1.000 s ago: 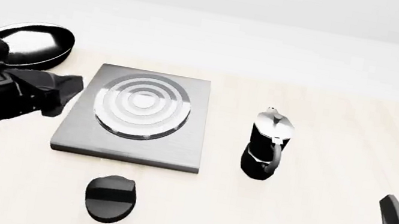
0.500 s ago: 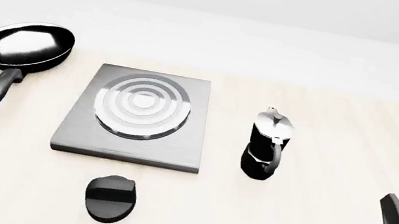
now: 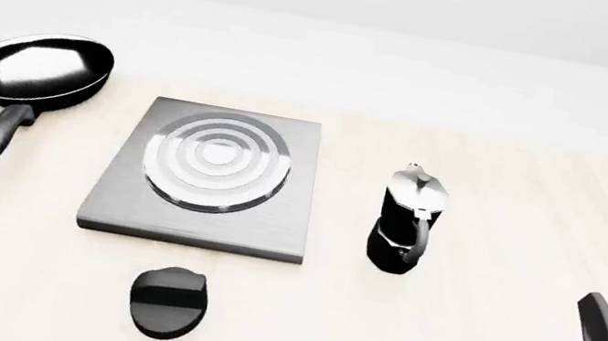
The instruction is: Turn on the stove and put the moka pot on it.
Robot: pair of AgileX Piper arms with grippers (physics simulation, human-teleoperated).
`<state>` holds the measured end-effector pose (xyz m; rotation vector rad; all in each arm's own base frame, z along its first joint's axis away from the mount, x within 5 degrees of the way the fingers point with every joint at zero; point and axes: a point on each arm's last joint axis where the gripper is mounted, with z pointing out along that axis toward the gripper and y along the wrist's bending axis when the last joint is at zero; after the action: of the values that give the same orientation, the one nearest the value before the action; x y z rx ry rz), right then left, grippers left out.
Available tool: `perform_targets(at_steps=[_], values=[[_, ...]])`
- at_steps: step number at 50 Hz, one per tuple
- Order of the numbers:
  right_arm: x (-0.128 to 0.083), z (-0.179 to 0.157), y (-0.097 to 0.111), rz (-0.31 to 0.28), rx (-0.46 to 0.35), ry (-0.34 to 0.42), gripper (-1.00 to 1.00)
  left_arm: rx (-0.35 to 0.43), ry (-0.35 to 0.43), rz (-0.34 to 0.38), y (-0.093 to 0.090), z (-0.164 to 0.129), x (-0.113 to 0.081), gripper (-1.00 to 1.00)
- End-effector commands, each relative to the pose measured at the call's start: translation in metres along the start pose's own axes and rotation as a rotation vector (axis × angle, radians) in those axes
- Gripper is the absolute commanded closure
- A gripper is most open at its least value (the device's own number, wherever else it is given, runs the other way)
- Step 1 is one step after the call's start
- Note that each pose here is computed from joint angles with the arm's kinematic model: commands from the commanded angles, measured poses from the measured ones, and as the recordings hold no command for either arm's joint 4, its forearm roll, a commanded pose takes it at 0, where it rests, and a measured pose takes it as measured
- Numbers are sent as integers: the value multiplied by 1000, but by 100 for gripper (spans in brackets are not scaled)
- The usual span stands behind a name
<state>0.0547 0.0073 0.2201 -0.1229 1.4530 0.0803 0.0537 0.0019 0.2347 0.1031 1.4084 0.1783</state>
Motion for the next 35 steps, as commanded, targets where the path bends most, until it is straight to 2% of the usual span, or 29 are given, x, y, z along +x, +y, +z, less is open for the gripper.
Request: perform_targets(at_steps=[1,4,6,8,10,15,17,20,24,27,31,35], values=[[-8,0,3,-34,-51,-6,-100,-25,27,4,-1,-1,17,-100],[-6,7,4,-58,-76,27,-100,-24,33,6,-1,-1,17,-100],[-4,16,3,-67,-50,64,-100,-26,38,6,-1,-1,18,-100],[-5,18,2,-79,-41,65,-100,-29,39,7,-1,-1,18,-100],[-4,24,1,-119,-24,87,-100,-32,40,9,-1,-1,18,-100],[-4,31,3,-106,-44,100,-100,-27,49,13,-1,-1,19,-100],[-1,34,4,-125,-55,113,-100,-26,48,15,-1,-1,19,-100],[3,41,8,-104,-91,140,-100,-27,50,13,-1,-1,19,-100],[5,47,8,-94,-88,161,-100,-30,51,12,-1,-1,19,-100],[3,48,9,-93,-97,160,-100,-30,55,12,-1,-1,19,-100],[1,50,14,-88,-149,155,-100,-31,62,10,-1,-1,20,-100],[0,51,15,-92,-149,152,-100,-28,59,13,-1,-1,20,-100]])
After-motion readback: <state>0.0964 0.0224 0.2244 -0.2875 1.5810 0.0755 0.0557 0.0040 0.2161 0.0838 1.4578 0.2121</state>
